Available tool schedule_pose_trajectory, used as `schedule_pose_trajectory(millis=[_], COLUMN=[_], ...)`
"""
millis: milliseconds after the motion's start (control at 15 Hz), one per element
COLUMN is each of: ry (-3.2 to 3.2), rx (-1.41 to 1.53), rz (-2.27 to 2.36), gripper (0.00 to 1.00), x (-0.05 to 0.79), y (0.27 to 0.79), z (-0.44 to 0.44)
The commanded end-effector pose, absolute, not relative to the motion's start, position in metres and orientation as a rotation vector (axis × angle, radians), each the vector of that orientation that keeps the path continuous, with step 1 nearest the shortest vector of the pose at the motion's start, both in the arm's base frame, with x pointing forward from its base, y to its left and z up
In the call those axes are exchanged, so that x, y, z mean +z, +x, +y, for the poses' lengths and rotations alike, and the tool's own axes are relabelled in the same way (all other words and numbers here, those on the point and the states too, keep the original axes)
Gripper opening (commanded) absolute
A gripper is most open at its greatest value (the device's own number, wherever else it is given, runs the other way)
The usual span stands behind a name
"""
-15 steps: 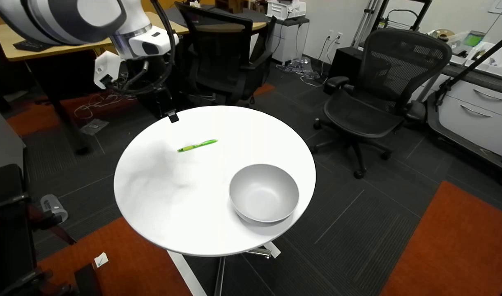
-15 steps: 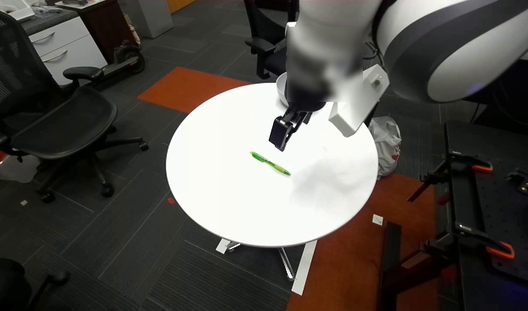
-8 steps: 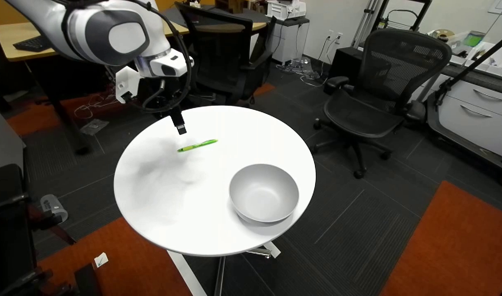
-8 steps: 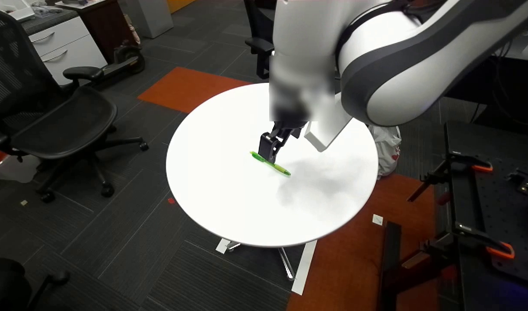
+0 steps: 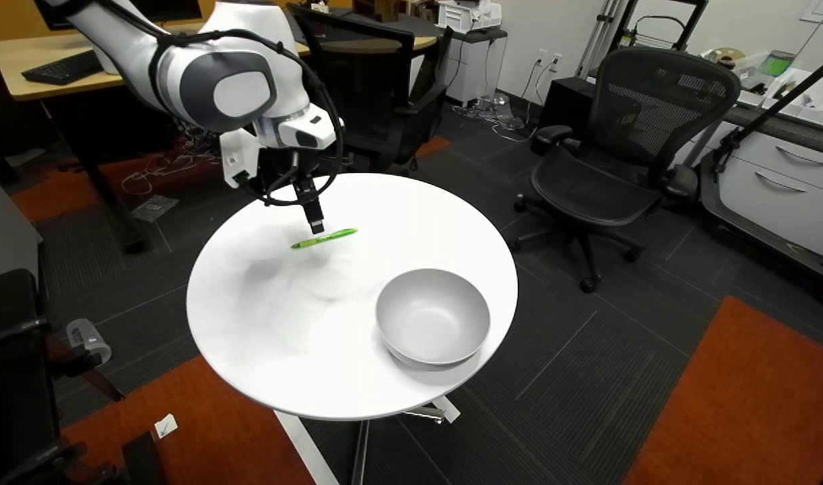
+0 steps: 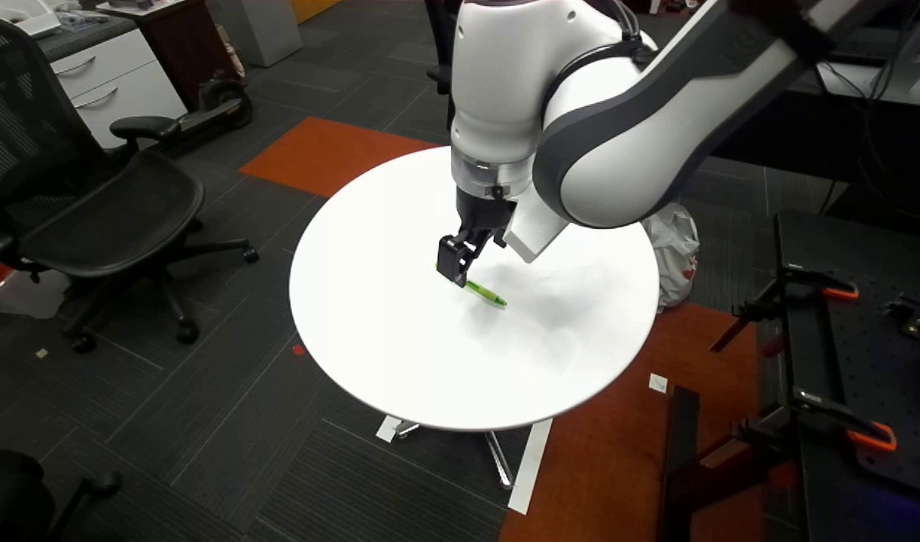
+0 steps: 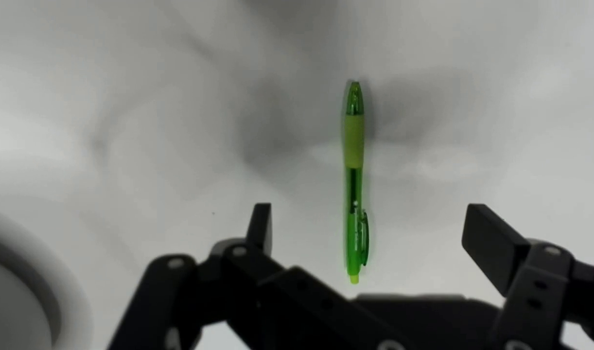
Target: Put the green pen in the grey bowl
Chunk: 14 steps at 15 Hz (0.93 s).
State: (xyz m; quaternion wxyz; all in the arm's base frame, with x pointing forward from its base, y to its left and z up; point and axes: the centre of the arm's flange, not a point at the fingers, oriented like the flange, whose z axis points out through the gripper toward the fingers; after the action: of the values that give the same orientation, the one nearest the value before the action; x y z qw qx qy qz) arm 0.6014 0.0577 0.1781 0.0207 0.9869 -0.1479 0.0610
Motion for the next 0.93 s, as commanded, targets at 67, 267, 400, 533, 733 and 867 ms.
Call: schedule_pose_trajectory(millis=[67, 267, 400, 533, 733, 867], ry=[3.075, 3.075, 3.075, 3.075, 3.076, 3.077], rx=[0.193, 0.183, 0.176, 0.170, 0.163, 0.160], rz=[-0.444, -0.444, -0.447, -0.455, -0.466, -0.476], gripper=[1.00, 1.00, 1.00, 1.00, 0.73, 0.60], x=[0.165, 0.155, 0.150, 0.145, 0.140, 0.138], y=[0.624, 0.628, 0.629, 0.630, 0.630, 0.631], z=[0.053, 0.053, 0.052, 0.051, 0.051, 0.050])
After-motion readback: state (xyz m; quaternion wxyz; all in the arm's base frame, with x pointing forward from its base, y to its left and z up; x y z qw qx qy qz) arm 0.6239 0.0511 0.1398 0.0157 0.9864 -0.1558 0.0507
